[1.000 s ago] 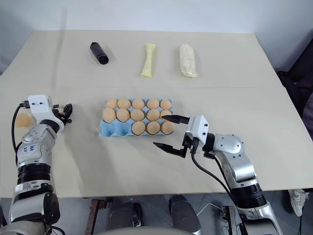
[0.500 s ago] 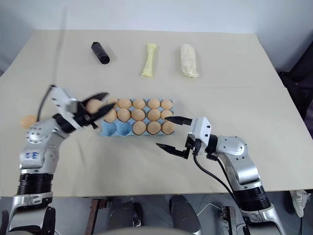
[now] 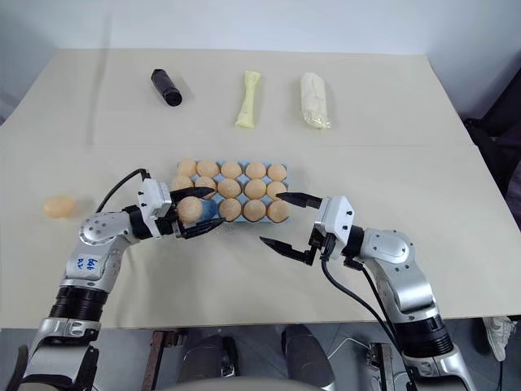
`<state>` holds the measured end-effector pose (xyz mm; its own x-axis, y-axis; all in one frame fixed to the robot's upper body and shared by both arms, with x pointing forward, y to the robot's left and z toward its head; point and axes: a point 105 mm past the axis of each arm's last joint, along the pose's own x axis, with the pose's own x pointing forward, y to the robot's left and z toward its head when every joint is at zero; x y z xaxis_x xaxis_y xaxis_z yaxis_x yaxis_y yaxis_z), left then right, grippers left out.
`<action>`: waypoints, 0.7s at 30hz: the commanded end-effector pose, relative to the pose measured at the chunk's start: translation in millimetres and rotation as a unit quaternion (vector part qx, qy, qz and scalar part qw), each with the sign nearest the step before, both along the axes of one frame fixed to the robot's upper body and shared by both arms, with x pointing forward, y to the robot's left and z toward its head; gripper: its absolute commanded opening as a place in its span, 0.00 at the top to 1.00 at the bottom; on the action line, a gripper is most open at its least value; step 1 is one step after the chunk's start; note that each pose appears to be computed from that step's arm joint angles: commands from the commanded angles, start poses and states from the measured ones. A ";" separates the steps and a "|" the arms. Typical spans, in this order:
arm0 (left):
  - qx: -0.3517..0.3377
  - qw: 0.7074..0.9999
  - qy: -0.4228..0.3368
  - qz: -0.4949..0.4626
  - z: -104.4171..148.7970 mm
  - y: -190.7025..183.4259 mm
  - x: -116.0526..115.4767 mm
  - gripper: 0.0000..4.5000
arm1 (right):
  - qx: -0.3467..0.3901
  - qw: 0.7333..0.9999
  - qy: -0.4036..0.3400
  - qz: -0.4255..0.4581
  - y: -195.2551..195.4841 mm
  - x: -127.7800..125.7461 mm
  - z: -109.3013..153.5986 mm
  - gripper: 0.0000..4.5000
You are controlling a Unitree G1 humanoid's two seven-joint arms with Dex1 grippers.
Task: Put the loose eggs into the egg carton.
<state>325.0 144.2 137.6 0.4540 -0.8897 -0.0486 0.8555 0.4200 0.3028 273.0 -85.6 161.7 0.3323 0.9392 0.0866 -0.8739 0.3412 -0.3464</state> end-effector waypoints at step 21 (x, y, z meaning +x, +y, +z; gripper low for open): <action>-0.080 0.928 -0.099 0.350 43.5 127.4 -55.4 0.03 | 0.005 0.999 -0.009 0.040 4.8 -3.2 7.3 0.00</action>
<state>278.8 262.3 166.1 0.8897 -0.4355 0.1368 0.3867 0.8784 0.2809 273.6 -82.5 160.2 0.2809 0.9571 0.0706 -0.8972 0.2880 -0.3349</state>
